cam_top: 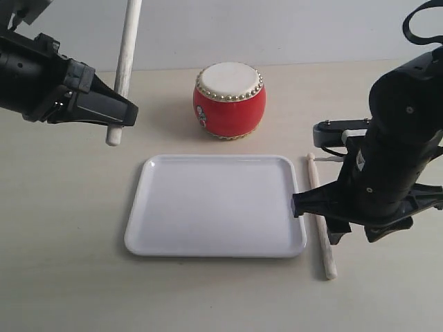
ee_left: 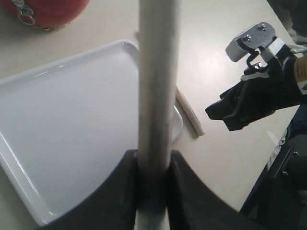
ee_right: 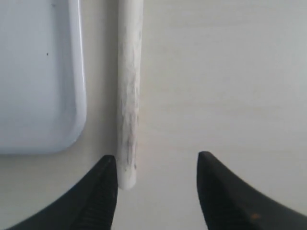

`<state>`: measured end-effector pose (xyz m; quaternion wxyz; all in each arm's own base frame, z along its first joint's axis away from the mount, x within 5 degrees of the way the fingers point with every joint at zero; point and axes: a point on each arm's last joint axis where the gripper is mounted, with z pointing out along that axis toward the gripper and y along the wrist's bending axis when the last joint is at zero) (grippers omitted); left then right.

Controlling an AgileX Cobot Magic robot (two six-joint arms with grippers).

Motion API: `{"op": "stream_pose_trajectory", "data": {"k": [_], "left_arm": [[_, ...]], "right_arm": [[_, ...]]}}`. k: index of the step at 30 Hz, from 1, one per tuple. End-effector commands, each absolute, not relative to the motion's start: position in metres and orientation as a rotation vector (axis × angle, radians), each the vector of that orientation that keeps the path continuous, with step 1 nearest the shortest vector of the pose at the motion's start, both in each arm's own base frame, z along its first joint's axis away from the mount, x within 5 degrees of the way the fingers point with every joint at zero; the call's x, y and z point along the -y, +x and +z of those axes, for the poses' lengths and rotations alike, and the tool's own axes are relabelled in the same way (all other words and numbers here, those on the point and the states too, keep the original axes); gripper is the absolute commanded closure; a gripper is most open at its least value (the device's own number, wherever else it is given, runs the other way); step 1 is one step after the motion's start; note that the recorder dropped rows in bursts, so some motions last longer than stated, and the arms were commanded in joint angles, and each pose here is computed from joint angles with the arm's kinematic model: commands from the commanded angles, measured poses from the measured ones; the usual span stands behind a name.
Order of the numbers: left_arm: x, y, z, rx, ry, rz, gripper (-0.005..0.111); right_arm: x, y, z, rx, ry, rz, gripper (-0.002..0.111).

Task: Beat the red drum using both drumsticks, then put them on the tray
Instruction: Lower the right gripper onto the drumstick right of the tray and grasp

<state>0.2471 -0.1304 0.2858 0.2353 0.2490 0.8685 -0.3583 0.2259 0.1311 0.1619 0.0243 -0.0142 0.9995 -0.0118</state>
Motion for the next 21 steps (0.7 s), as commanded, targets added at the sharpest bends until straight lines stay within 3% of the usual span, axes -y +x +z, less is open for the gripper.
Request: {"op": "stream_pose_trajectory", "data": {"k": [1,21], "left_arm": [[0.130,0.246,0.288,-2.372,0.660,-0.991,0.107],[0.130,0.247,0.289,-2.370,0.655,-0.988,0.107]], "right_arm": [[-0.136,0.236,0.154,-3.058,0.015,0.006,0.060],[-0.138,0.245,0.121,-3.070,-0.006,-0.074,0.060]]}}
